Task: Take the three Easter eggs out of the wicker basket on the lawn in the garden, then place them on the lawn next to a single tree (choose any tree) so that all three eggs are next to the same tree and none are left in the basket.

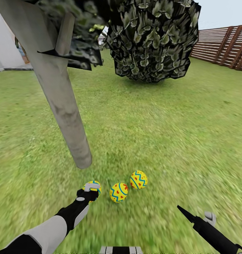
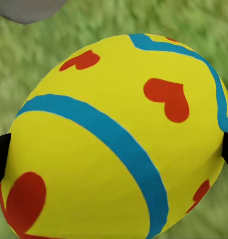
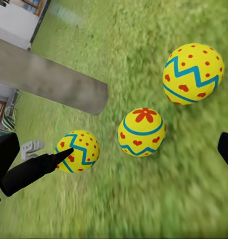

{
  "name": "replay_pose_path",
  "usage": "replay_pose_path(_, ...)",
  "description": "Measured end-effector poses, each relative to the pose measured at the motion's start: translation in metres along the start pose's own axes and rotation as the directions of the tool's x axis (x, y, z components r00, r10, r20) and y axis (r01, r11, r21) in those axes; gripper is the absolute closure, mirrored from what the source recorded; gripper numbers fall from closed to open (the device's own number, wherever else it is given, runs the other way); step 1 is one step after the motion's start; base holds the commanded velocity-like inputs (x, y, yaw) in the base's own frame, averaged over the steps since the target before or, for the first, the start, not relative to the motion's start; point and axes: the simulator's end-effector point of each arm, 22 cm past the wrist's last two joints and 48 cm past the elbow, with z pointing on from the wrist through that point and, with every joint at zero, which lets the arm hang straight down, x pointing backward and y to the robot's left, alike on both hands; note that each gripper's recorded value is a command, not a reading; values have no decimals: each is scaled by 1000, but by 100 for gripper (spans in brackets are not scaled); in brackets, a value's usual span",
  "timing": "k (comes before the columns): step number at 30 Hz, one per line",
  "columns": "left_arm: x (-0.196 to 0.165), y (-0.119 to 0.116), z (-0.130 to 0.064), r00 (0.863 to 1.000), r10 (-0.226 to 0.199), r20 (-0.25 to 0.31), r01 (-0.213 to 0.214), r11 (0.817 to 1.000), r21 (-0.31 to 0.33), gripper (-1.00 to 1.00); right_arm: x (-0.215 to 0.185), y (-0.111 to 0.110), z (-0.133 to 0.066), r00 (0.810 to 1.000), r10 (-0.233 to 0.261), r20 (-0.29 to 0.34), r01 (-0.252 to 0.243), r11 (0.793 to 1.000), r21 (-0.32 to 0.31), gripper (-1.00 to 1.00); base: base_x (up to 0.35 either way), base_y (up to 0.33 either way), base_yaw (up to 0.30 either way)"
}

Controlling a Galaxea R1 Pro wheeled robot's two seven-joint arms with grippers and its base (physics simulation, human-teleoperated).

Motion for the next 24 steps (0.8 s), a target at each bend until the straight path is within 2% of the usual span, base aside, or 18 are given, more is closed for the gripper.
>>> replay_pose_path(16,17,-3,9,1000,6,-28,-6,1000,7,100,9,-12,2,1000,16,-20,-16,1000,22,-100,0,0,0)
replay_pose_path(24,16,-4,11,1000,3,-11,-2,1000,8,100,11,-15,2,999,21,-24,-20,999,27,-100,0,0,0)
